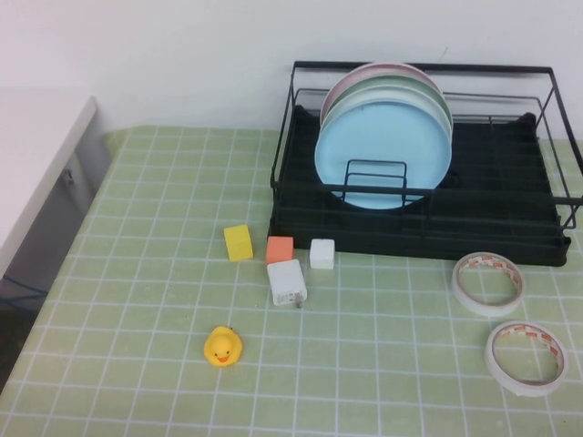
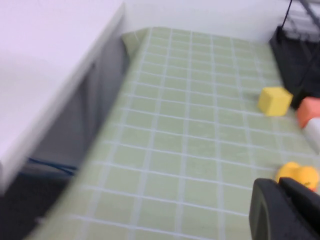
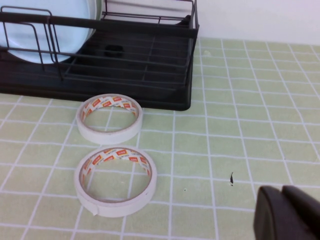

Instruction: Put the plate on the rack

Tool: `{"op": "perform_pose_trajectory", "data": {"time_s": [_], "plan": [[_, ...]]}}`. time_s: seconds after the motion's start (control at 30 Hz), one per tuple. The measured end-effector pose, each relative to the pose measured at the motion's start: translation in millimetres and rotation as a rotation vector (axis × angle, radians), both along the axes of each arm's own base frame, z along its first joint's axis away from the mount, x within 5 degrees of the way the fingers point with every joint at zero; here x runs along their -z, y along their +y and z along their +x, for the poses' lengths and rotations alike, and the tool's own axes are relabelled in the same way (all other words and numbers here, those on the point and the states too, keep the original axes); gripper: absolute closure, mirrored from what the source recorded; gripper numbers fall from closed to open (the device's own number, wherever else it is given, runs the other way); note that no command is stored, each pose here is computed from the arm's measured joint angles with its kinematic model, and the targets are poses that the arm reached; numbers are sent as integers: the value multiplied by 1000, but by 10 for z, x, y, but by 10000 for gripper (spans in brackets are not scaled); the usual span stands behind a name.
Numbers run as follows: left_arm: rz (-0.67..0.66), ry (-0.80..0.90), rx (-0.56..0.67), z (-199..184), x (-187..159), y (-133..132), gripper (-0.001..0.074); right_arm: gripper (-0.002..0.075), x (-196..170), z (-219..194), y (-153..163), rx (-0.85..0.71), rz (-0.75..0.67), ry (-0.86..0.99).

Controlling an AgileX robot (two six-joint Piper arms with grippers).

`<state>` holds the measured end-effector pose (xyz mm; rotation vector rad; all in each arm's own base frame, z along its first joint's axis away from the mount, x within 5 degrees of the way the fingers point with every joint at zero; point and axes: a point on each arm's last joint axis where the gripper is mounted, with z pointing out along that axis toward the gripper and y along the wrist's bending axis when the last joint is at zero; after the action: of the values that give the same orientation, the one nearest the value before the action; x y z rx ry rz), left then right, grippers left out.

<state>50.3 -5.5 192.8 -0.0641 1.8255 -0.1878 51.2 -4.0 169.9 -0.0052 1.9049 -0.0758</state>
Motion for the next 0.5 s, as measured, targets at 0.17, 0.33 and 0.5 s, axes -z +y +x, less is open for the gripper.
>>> {"op": "perform_pose_trajectory", "data": {"time_s": [0.17, 0.33, 0.5], "plan": [[-216, 13, -42, 31, 141, -14, 735, 715, 0, 0, 0, 0, 0, 0], [-325, 39, -59, 25, 153, -21, 735, 715, -1, 0, 0, 0, 0, 0], [-200, 33, 31, 20, 154, -49, 736, 715, -1, 0, 0, 0, 0, 0]]}}
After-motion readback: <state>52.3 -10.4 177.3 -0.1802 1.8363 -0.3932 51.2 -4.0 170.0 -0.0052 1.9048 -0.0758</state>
